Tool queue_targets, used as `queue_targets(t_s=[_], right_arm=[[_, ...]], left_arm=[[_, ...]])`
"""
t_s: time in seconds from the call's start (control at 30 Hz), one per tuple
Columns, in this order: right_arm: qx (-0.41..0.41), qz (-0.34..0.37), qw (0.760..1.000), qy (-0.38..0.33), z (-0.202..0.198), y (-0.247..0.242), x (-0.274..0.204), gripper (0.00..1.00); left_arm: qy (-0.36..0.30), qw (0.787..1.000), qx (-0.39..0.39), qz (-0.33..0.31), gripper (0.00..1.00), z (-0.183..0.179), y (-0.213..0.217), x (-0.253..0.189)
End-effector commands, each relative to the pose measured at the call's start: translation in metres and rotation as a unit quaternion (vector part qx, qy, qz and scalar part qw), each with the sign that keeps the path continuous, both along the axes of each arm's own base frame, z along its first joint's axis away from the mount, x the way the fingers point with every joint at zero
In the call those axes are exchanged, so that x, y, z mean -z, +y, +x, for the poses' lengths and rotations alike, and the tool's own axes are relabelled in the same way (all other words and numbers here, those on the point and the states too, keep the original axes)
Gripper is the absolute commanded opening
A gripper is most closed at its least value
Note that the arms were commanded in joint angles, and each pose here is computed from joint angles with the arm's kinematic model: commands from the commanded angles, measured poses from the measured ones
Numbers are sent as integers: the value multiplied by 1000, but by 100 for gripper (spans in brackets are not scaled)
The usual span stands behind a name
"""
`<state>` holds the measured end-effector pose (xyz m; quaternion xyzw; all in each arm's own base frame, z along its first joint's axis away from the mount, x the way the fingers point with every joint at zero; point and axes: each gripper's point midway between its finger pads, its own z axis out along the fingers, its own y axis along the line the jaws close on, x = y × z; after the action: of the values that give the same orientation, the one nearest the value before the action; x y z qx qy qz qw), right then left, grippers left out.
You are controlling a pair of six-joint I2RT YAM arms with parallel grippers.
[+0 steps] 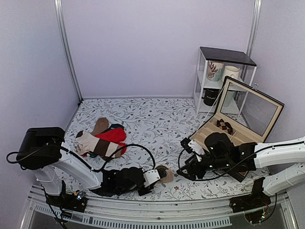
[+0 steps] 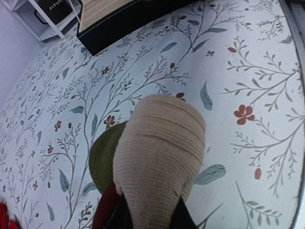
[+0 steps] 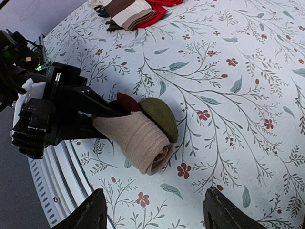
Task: Roll the socks
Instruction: Place a pair of socks at the center of the board.
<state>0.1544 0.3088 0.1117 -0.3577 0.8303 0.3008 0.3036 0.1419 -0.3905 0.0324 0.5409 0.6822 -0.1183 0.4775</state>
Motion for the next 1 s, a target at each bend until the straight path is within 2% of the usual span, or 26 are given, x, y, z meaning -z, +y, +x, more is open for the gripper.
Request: queue_targets(t_s=[0.0,0.2,0.43,0.67,0.8,0.97], right_arm=[[-30,50,998,24,-13,10,-10,69],[-80,117,989,33,-33,17,-9,68],[-120,153,980,41,-44,28,10,68],[-129,148,980,45,-42,36,27,67],[-133,154,977,60,-49,36,31,56],[-111,142,981,73,-53,25,44,57]], left_arm=[[112,990,45,75,0,-45,12,55],[179,979,47,85,0,-60,18,70],[236,965,40,109,0,-71,30,93],[253,960,37,116,0,-74,34,103],[256,959,33,116,0,-73,37,105],[256,959,31,117,0,-73,37,107]])
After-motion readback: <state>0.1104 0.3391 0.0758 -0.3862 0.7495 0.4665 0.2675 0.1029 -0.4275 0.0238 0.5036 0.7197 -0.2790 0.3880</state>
